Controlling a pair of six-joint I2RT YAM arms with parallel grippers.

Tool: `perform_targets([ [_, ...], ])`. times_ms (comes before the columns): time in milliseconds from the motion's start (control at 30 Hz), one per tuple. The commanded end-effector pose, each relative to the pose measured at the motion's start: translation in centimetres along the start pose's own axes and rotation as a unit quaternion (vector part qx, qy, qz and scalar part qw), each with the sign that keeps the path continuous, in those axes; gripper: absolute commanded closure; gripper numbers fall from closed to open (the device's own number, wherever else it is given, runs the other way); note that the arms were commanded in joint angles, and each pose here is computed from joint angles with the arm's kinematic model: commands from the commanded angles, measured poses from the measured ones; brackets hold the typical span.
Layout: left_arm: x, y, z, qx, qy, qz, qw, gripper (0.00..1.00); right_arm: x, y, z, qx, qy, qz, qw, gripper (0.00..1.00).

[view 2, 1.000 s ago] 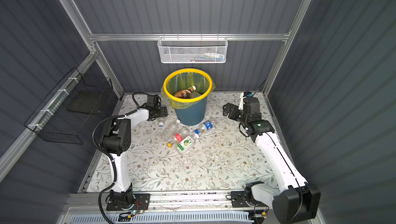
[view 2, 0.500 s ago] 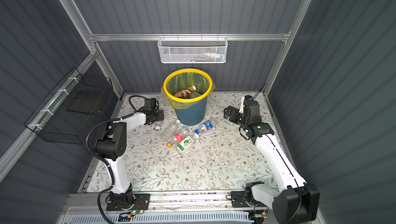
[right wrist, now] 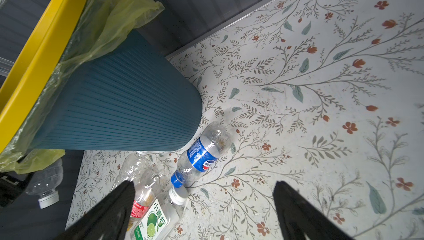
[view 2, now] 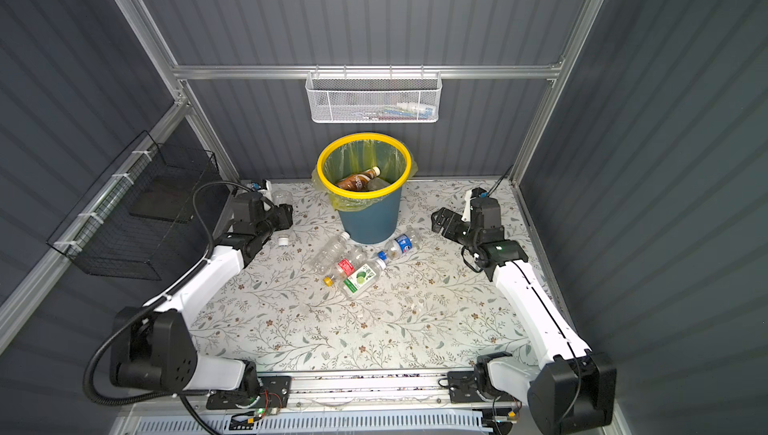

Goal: Throw the plastic bottles in the bin
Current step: 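Lift the clear bottle with the left gripper and drop it into the bin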

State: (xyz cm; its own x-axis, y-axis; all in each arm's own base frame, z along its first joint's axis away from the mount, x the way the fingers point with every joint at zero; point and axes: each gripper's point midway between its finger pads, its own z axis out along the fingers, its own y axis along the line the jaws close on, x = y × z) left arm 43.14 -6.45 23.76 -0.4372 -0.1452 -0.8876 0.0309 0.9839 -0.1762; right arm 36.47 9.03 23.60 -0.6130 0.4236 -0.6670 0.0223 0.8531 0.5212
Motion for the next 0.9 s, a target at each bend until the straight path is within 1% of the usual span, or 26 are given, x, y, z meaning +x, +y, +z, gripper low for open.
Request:
perform_targets([
  [0, -2.4, 0.5, -2.8, -0.015, -0.052, 0.015, 0.998, 0.52, 0.5, -0.4, 0.7, -0.004, 0.002, 0.013, 1.000, 0.04],
  [133, -5.6, 0.4, -6.6, -0.014, -0.119, 0.020, 0.993, 0.52, 1.2, -0.7, 1.3, -0.005, 0.015, 0.022, 1.000, 0.05],
  [200, -7.6, 0.0, -8.8, -0.004, -0.163, 0.026, 0.986, 0.50, 1.3, -0.6, 1.5, -0.009, 0.016, 0.024, 1.000, 0.05],
  [300, -11.2, -1.1, -12.6, 0.014, -0.232, 0.050, 0.971, 0.50, 1.2, -0.5, 1.4, -0.011, 0.013, 0.025, 1.000, 0.06],
  [400, -15.0, -2.6, -17.0, 0.045, -0.308, 0.066, 0.948, 0.50, 0.8, -0.4, 1.1, -0.014, -0.001, 0.026, 1.000, 0.06],
  [467, -17.5, -4.3, -19.8, 0.085, -0.358, 0.075, 0.927, 0.50, 0.6, -0.3, 0.9, -0.020, -0.012, 0.029, 0.999, 0.06],
  [533, -19.3, -5.9, -21.2, 0.122, -0.381, 0.087, 0.912, 0.49, 0.5, -0.2, 0.9, -0.027, -0.019, 0.034, 0.999, 0.06],
  [600, -21.0, -6.9, -20.8, 0.139, -0.380, 0.092, 0.910, 0.49, 0.6, 0.0, 0.9, -0.032, -0.019, 0.036, 0.999, 0.06],
  [667, -22.6, -8.2, -19.4, 0.167, -0.369, 0.086, 0.910, 0.49, 0.7, 0.2, 1.0, -0.039, -0.018, 0.041, 0.998, 0.07],
  [700, -23.3, -9.1, -18.6, 0.190, -0.357, 0.081, 0.911, 0.49, 0.7, 0.3, 1.0, -0.043, -0.017, 0.042, 0.998, 0.07],
  [733, -24.4, -10.8, -17.9, 0.226, -0.342, 0.078, 0.909, 0.50, 0.7, 0.5, 1.1, -0.047, -0.018, 0.044, 0.998, 0.07],
  [767, -24.8, -12.4, -15.6, 0.241, -0.312, 0.076, 0.916, 0.51, 0.8, 0.6, 1.2, -0.051, -0.017, 0.047, 0.997, 0.08],
  [800, -24.4, -14.7, -13.9, 0.249, -0.281, 0.091, 0.922, 0.50, 0.9, 0.7, 1.3, -0.055, -0.016, 0.050, 0.997, 0.08],
  [833, -23.8, -17.2, -11.5, 0.250, -0.245, 0.121, 0.929, 0.47, 1.0, 1.0, 1.4, -0.062, -0.011, 0.053, 0.997, 0.08],
  [867, -22.8, -19.0, -8.8, 0.247, -0.201, 0.137, 0.938, 0.40, 1.2, 1.3, 1.6, -0.067, -0.007, 0.053, 0.996, 0.08],
])
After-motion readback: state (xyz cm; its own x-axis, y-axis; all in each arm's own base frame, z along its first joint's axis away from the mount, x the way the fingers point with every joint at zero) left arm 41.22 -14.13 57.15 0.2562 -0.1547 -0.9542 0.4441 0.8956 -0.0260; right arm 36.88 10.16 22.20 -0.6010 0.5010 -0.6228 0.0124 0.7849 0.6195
